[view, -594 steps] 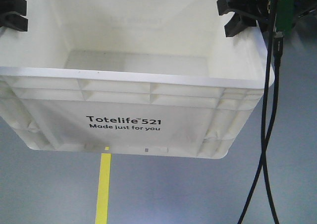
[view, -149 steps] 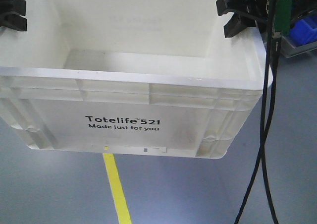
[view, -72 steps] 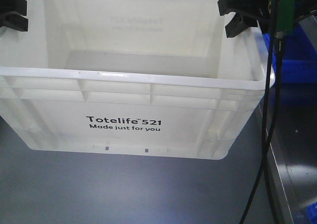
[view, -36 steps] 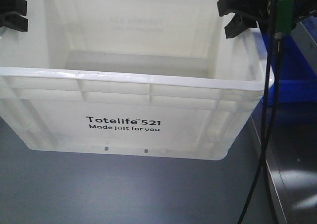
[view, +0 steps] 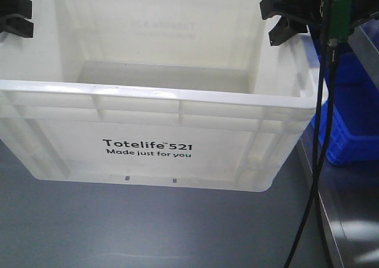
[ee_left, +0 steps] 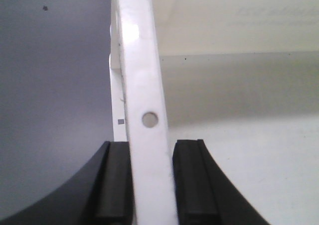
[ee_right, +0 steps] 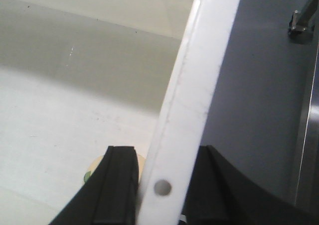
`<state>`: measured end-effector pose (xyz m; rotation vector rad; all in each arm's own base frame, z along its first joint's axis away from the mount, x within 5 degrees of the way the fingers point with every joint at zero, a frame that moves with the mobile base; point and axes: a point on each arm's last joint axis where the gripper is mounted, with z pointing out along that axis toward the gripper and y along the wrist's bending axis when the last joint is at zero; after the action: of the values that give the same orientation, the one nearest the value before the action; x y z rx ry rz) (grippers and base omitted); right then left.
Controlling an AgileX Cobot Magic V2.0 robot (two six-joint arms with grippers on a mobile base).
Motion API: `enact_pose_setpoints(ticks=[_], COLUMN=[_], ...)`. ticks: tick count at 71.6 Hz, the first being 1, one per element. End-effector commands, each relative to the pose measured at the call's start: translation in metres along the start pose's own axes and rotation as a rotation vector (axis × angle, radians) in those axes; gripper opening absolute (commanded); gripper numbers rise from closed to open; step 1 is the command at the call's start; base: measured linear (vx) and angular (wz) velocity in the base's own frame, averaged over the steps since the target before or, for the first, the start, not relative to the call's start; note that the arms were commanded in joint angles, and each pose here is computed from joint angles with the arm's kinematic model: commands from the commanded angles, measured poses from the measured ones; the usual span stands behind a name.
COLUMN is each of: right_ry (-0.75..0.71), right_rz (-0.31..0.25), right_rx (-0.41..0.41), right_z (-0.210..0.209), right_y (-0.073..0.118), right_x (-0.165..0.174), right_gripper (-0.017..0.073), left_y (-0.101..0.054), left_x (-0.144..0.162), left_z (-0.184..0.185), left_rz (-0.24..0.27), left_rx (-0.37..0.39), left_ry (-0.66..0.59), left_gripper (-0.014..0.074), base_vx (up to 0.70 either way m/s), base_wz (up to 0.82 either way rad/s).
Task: Place moving items into box and shelve
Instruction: 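Keep both grippers clamped on the tote rims while driving toward the blue-bin rack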
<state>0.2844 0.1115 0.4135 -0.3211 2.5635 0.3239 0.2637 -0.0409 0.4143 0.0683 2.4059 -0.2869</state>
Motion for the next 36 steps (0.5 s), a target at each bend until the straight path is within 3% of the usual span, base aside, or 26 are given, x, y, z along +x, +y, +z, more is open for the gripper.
enact_pose_setpoints(ticks=[1, 36], right_ry=[-0.207, -0.207], right_rz=[-0.033, -0.033], right_rx=[-0.09, -0.09], right_z=[-0.0359, -0.0359], right_y=[0.0124, 0.0124], right_x=[-0.0106, -0.0106], right_gripper=[-0.0012, -0.0012], left_y=[-0.0111, -0.0111], left_x=[-0.0172, -0.0172], left_z=[-0.0296, -0.0296], left_rz=[-0.011, -0.011], left_rx=[0.065, 0.065], left_ry=[-0.216, -0.216], left_gripper=[-0.0017, -0.0017], base_vx=[0.44, 0.44], base_wz=[0.01, 0.0])
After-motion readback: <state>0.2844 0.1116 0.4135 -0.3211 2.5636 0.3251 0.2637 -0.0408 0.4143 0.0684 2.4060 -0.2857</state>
